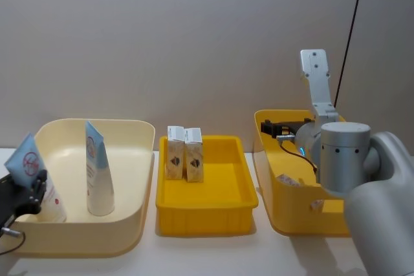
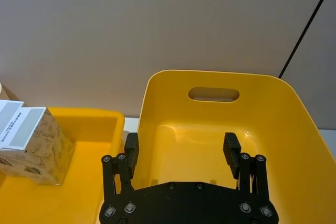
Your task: Bimanual collaborative sorting of washing and personal care products
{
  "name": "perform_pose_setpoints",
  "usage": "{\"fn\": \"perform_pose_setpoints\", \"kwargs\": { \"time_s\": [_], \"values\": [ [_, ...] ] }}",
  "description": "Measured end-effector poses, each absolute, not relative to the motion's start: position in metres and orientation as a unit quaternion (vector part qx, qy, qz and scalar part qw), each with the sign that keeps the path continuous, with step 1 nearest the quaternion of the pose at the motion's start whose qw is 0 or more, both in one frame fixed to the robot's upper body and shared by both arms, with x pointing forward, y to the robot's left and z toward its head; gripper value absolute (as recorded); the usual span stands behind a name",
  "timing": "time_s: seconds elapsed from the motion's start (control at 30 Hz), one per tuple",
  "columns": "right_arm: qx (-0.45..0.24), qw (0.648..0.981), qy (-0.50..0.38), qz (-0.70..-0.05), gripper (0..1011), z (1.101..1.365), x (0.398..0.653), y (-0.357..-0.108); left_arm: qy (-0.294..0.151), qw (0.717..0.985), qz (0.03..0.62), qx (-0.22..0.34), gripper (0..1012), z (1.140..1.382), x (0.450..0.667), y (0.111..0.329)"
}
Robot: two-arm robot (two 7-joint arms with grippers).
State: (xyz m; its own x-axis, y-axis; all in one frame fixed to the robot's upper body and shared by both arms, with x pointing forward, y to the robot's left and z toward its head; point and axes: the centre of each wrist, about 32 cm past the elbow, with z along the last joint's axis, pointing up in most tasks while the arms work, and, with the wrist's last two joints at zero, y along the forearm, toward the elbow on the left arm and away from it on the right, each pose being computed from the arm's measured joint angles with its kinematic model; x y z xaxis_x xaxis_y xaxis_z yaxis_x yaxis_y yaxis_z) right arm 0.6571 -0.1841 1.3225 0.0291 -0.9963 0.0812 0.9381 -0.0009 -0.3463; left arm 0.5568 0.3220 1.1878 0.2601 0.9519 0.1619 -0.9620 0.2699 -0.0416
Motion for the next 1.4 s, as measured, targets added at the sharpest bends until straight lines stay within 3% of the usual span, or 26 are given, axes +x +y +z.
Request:
{"fn": "perform_pose_setpoints", "kwargs": {
  "time_s": [0.37,0.97,1.4],
  "values": [
    [-0.154,0.700,0.094,-0.690,1001,1.322,0.657,-0.184,-0.108,0.792,0.601,0.013,268,1.187,0.561,0.343],
    [-0.154,0.700,0.094,-0.690,1001,1.322,0.657,-0.184,-0.195,0.825,0.528,-0.055,268,1.226,0.598,0.354],
    [-0.154,0.700,0.094,-0.690,1001,1.322,0.657,-0.184,-0.229,0.843,0.476,-0.103,268,1.253,0.611,0.354]
  ]
}}
